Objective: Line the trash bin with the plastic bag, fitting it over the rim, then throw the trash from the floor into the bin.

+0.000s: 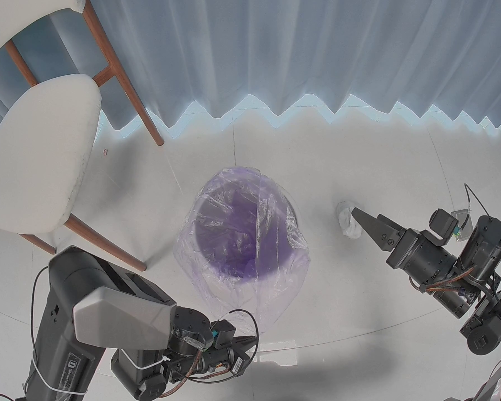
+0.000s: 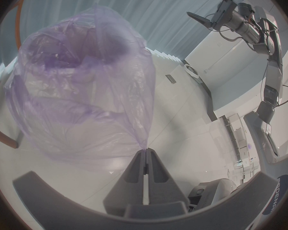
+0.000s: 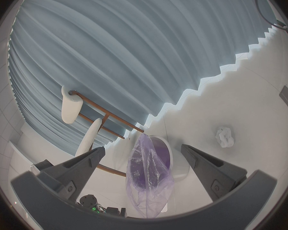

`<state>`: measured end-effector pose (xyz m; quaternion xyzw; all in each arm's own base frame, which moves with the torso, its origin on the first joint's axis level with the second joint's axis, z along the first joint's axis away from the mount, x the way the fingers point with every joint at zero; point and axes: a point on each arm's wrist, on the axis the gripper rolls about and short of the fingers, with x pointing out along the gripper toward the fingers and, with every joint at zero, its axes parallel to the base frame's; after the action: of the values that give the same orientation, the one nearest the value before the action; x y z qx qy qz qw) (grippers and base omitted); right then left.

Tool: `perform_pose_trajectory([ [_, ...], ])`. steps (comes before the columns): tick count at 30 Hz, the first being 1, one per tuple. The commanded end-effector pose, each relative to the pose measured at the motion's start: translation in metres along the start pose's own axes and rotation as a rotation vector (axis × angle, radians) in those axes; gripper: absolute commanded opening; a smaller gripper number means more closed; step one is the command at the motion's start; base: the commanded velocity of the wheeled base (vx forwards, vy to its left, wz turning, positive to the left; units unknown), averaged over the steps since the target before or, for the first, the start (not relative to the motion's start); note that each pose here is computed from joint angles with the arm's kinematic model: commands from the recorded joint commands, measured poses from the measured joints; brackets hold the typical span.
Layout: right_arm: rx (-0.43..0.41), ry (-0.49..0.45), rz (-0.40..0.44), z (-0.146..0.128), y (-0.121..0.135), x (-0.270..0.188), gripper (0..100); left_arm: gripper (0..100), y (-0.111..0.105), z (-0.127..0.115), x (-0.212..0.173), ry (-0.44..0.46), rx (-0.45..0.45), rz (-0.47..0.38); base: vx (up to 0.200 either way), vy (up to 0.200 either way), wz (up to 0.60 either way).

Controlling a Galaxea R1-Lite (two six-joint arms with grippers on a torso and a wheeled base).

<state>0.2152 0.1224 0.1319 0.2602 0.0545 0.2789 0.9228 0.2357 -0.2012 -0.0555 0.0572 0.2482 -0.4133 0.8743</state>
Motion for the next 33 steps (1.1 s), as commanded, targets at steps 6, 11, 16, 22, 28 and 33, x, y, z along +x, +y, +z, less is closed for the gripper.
perform_pose_trajectory([
  [6,0.006,0.030,-0.030,-0.002,-0.002,0.002,100,0,-0.034,0.048,-0.044,-0.133,-0.060,-0.105,0.000,0.000,0.00],
  [11,0.003,0.014,-0.022,0.001,0.000,0.003,100,100,-0.036,0.035,-0.055,-0.069,-0.084,-0.100,0.000,0.000,0.00],
  [16,0.005,0.018,-0.026,0.000,-0.001,0.001,100,100,-0.041,0.042,-0.081,-0.086,-0.077,-0.105,0.000,0.000,0.00],
  [22,0.005,0.032,-0.027,-0.002,0.001,0.000,100,100,-0.050,0.084,-0.137,-0.317,-0.062,-0.137,0.000,0.000,0.00],
  [28,-0.010,0.109,-0.156,-0.008,-0.003,0.026,100,100,-0.052,0.174,-0.193,-0.788,-0.139,-0.217,0.000,0.000,0.00],
  [33,-0.090,0.190,-0.197,-0.017,0.018,0.046,100,100,-0.043,0.218,-0.217,-0.962,-0.100,-0.183,0.000,0.000,0.00],
])
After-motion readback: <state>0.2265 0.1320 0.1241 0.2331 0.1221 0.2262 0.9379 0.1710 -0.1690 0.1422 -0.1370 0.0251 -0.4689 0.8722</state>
